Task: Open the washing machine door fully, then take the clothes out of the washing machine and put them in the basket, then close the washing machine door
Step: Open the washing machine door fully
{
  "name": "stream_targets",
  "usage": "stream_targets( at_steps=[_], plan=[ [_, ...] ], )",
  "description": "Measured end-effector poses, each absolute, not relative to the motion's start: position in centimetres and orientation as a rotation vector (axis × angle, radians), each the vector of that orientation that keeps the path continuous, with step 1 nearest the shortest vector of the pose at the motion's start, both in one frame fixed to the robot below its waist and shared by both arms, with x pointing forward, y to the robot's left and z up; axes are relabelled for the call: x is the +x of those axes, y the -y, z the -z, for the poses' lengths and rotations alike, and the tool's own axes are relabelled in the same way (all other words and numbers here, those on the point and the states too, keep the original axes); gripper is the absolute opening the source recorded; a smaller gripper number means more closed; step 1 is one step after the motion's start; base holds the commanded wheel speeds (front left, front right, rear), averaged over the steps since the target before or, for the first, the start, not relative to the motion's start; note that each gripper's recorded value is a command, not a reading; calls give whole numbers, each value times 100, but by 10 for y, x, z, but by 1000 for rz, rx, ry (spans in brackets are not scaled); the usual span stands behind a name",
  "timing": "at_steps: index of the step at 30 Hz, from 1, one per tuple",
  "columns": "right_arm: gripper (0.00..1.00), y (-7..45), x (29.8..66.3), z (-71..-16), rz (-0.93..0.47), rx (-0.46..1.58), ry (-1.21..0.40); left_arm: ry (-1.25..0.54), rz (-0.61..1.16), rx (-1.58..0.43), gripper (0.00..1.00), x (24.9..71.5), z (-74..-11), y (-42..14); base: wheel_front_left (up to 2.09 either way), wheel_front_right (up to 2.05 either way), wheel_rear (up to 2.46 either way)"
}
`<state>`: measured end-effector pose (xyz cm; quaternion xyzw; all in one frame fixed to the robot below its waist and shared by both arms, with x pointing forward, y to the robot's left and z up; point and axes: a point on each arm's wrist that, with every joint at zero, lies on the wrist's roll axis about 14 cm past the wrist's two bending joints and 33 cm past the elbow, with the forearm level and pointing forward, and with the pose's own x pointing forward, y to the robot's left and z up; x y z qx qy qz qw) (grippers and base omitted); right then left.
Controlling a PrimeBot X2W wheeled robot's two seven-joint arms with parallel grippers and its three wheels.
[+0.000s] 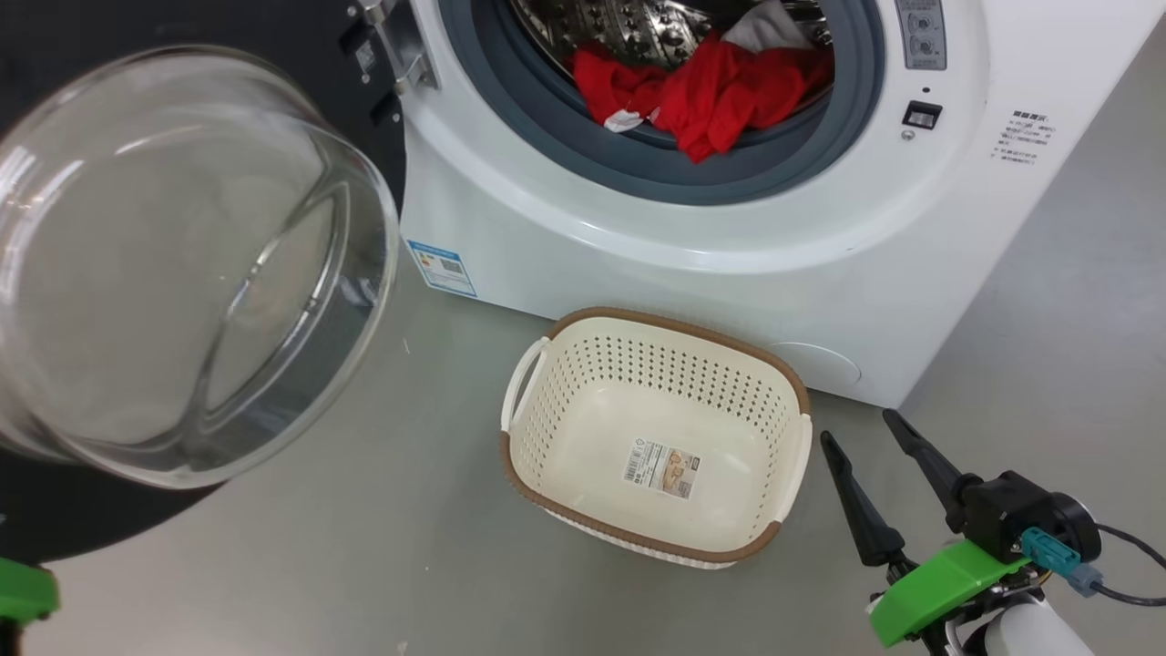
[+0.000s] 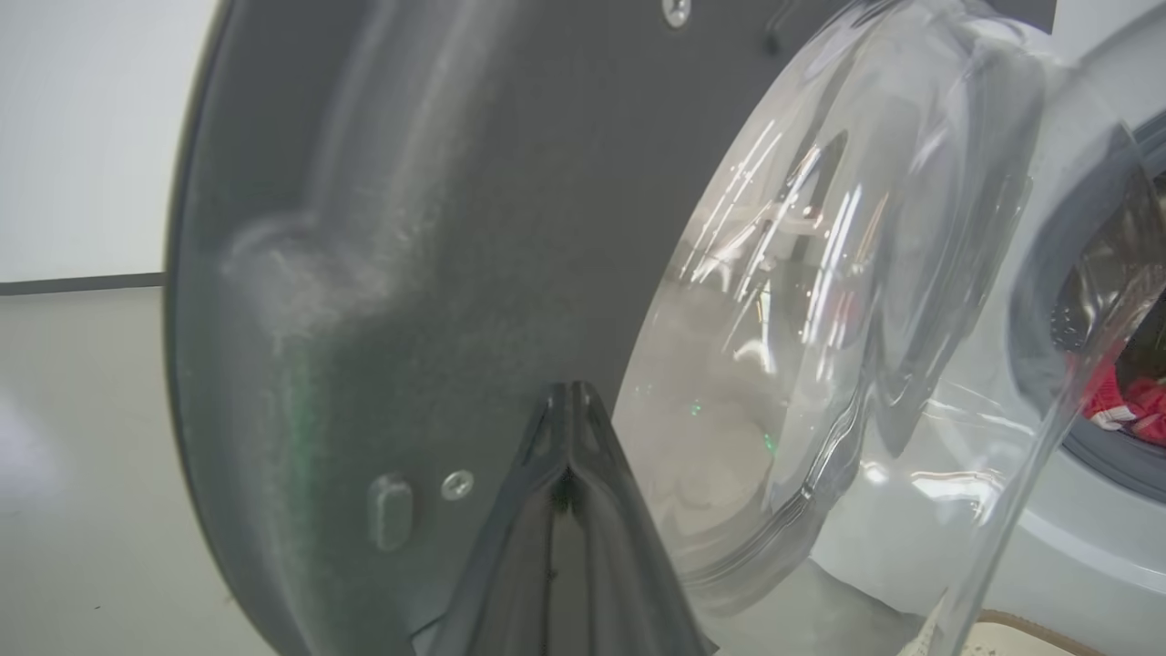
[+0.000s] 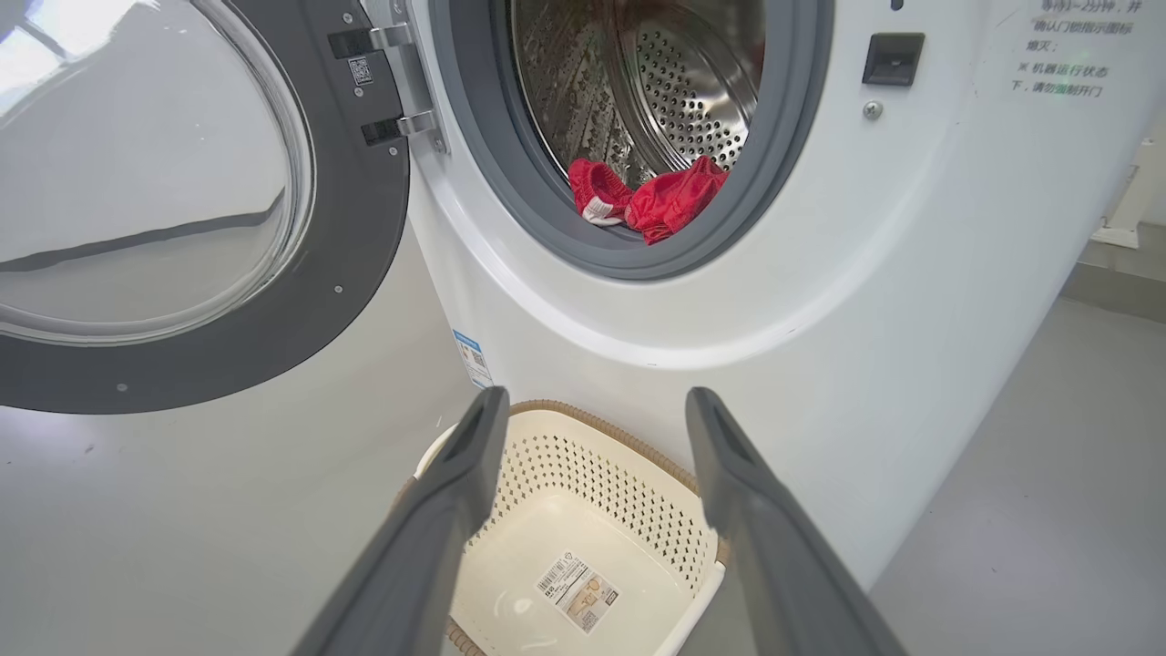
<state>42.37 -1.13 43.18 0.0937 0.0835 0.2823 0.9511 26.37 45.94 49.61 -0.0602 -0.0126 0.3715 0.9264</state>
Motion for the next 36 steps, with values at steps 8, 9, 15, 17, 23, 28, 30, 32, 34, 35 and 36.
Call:
stream_targets(
  at_steps=[8, 9, 15, 17, 23, 28, 30, 32, 34, 35, 36],
  plan=[
    [100, 14, 429, -431, -564, 195, -167, 9, -801, -123, 0, 272, -497, -479, 0, 0, 0],
    [100, 15, 430, -431, -562, 195, -167, 6, -798, -121, 0, 273, -497, -480, 0, 0, 0],
    [100, 17, 430, -427, -556, 193, -174, -13, -809, -102, 0, 274, -496, -487, 0, 0, 0],
    [100, 17, 430, -426, -557, 190, -175, -12, -817, -107, 0, 275, -496, -489, 0, 0, 0],
    [100, 17, 431, -428, -558, 188, -171, -19, -827, -103, 0, 273, -498, -496, 0, 0, 0],
    [100, 16, 430, -432, -561, 186, -161, -14, -819, -108, 0, 273, -500, -495, 0, 0, 0],
    [100, 15, 430, -434, -563, 185, -156, -8, -814, -115, 0, 273, -501, -494, 0, 0, 0],
    [100, 15, 430, -436, -564, 184, -151, 1, -804, -118, 0, 274, -503, -491, 0, 0, 0],
    [100, 14, 430, -438, -565, 184, -148, 15, -790, -123, 0, 276, -506, -488, 0, 0, 0],
    [100, 14, 430, -438, -566, 183, -146, 23, -783, -125, 0, 277, -507, -486, 0, 0, 0],
    [100, 14, 429, -439, -566, 183, -144, 26, -776, -128, 15, 277, -507, -484, 0, 0, 0]
  ],
)
